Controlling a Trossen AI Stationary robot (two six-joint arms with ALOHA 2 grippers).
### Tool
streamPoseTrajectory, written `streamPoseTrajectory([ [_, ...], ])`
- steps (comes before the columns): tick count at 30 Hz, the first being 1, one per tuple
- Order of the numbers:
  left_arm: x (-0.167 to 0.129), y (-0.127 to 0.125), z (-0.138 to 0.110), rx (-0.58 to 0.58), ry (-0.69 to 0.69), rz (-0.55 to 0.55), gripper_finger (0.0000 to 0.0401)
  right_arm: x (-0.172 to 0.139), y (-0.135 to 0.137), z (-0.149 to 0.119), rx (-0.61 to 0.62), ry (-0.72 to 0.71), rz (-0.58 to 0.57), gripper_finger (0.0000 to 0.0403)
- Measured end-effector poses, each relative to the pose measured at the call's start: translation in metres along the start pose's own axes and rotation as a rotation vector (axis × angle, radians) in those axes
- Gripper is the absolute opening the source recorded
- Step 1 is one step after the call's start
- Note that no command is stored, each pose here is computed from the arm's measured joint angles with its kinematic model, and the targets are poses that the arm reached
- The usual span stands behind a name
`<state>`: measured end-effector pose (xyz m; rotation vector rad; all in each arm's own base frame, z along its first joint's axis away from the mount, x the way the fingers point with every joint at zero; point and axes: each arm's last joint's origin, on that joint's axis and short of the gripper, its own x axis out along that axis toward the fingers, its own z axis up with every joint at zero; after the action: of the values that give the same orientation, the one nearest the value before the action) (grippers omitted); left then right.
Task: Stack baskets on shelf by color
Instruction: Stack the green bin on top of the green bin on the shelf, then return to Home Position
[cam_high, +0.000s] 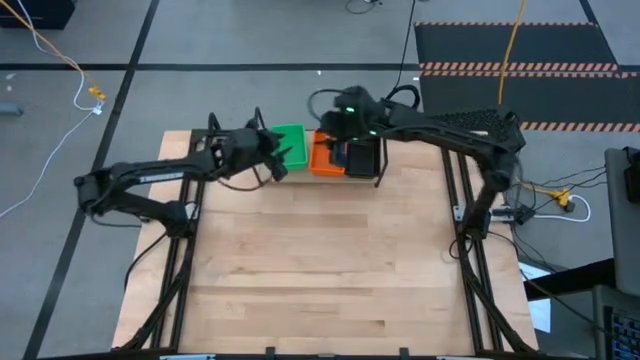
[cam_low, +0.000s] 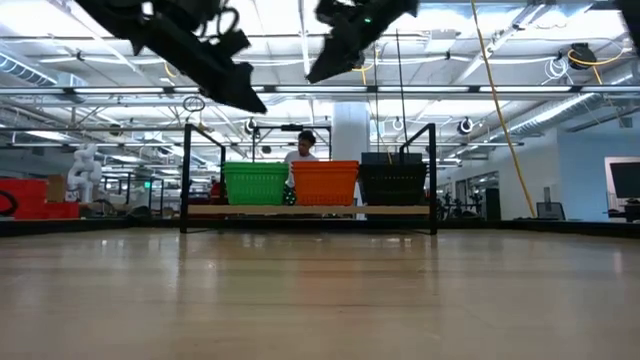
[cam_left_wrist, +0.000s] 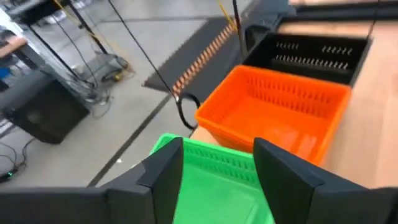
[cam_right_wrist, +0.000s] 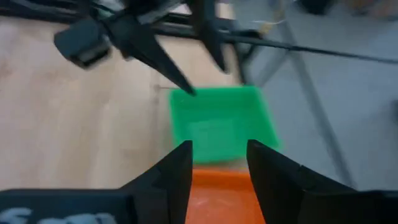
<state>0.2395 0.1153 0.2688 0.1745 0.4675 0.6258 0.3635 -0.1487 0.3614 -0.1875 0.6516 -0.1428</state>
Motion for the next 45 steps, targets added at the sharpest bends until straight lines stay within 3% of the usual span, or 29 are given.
streamPoseTrajectory([
  [7, 0.046, 0.021, -0.006, 0.037, 0.129, -0.042, 0.0195, -0.046, 0.002, -0.035, -0.106, -0.105, -0.304, 0.0122],
  [9, 0.056, 0.03, -0.012, 0.026, 0.171, -0.069, 0.0195, -0.051, -0.003, -0.044, -0.039, -0.162, -0.346, 0.0116],
  [12, 0.074, 0.042, -0.014, 0.001, 0.185, -0.134, 0.0195, -0.06, -0.007, -0.053, 0.07, -0.303, -0.324, 0.0105],
  [19, 0.102, 0.042, -0.024, 0.033, 0.317, -0.227, 0.0195, -0.048, 0.017, -0.094, 0.154, -0.235, -0.215, 0.009],
  [24, 0.099, 0.033, -0.033, 0.057, 0.451, -0.3, 0.0195, -0.051, 0.025, -0.11, 0.179, -0.22, -0.233, 0.0089],
  [29, 0.091, 0.025, -0.033, 0.091, 0.502, -0.344, 0.0195, -0.056, 0.028, -0.112, 0.17, -0.295, -0.252, 0.0089],
  [35, 0.086, 0.016, -0.032, 0.125, 0.524, -0.377, 0.0195, -0.052, 0.034, -0.121, 0.164, -0.269, -0.235, 0.0089],
  [40, 0.074, 0.021, -0.02, 0.151, 0.507, -0.282, 0.0195, -0.055, 0.047, -0.118, 0.12, -0.275, -0.182, 0.0089],
  [45, 0.035, 0.032, 0.008, 0.109, 0.405, -0.203, 0.0195, -0.085, 0.072, -0.109, 0.068, -0.324, -0.075, 0.0089],
])
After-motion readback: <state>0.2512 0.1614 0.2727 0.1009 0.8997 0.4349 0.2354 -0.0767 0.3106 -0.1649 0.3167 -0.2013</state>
